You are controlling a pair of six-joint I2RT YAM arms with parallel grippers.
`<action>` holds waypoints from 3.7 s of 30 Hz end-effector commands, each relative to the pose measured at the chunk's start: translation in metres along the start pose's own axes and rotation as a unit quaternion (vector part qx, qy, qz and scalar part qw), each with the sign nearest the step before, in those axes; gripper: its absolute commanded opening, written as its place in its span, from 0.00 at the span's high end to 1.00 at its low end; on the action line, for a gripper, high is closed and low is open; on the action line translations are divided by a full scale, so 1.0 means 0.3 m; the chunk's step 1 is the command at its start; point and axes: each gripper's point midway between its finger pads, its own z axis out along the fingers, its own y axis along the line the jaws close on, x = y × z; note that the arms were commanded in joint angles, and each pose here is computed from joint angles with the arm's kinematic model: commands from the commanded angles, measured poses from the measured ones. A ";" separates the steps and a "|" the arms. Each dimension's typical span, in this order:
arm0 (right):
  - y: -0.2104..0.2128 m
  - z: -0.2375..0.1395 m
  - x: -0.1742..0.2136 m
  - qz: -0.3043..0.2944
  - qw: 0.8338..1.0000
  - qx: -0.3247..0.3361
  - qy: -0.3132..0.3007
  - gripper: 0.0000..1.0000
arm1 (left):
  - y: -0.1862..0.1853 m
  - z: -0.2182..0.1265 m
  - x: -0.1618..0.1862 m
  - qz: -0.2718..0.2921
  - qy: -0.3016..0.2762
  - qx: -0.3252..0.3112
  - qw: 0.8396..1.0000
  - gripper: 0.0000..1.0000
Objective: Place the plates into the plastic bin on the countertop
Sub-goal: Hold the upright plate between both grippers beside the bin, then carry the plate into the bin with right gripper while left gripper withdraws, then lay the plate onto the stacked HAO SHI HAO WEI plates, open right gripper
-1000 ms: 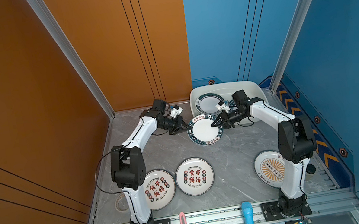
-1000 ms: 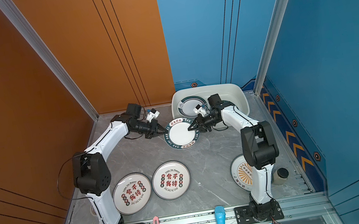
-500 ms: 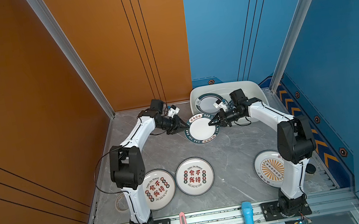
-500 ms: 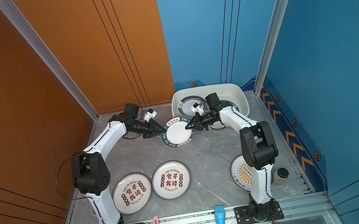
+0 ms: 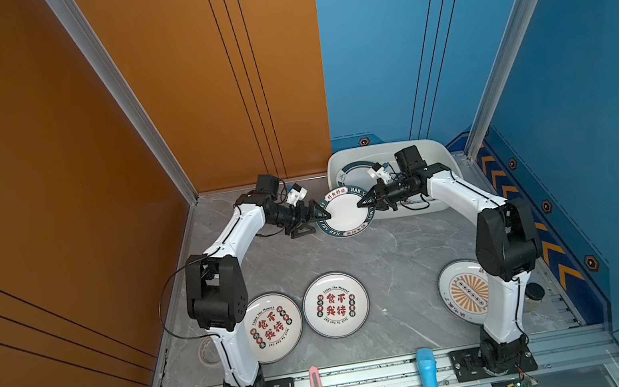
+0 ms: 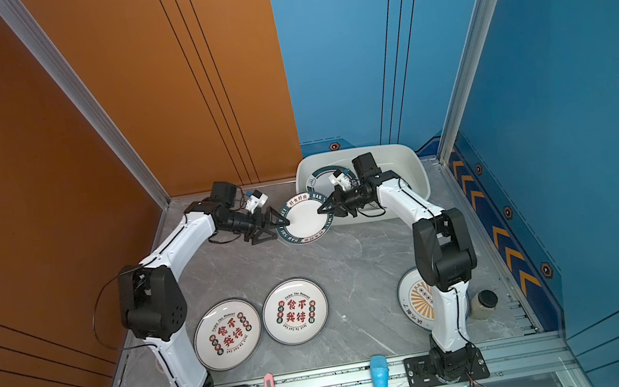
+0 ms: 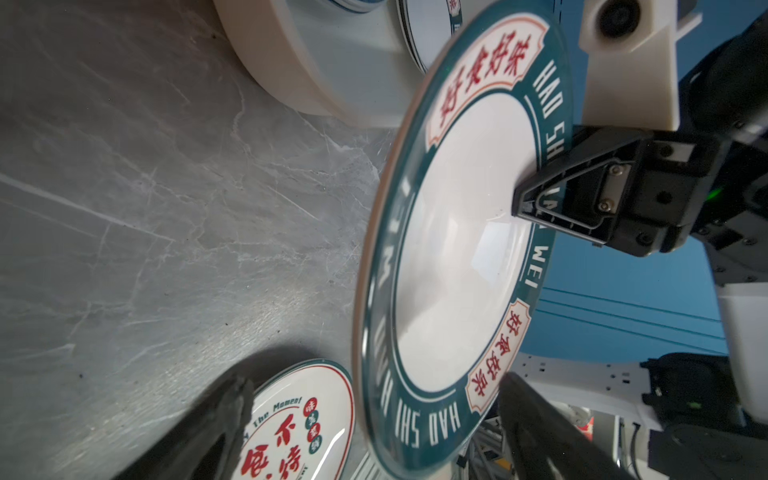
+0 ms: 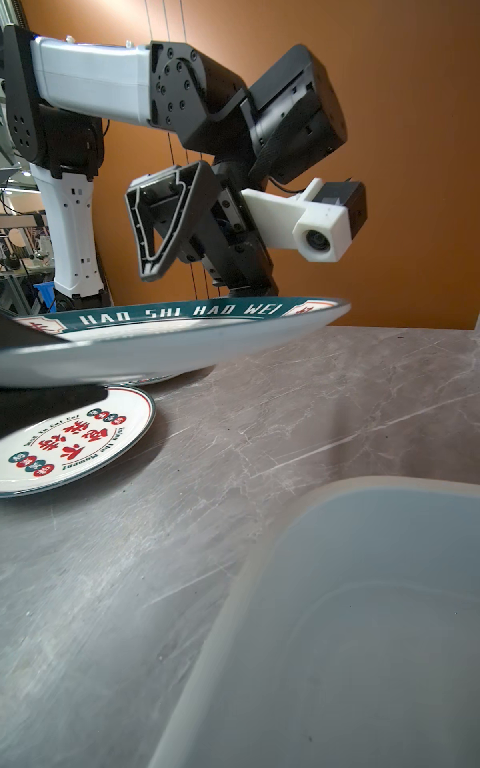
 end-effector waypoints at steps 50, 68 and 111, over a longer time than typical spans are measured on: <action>-0.682 -0.691 -0.470 0.268 0.859 0.308 -0.307 1.00 | 0.166 -0.309 0.079 -0.019 -0.164 -0.086 0.982 0.02; -0.781 -0.639 -0.407 0.304 0.851 0.326 -0.278 1.00 | 0.191 -0.313 0.064 -0.029 -0.163 -0.082 0.983 0.02; -0.821 -0.744 -0.237 0.333 0.811 0.415 -0.244 0.51 | 0.290 -0.247 0.216 -0.005 -0.065 -0.127 0.990 0.02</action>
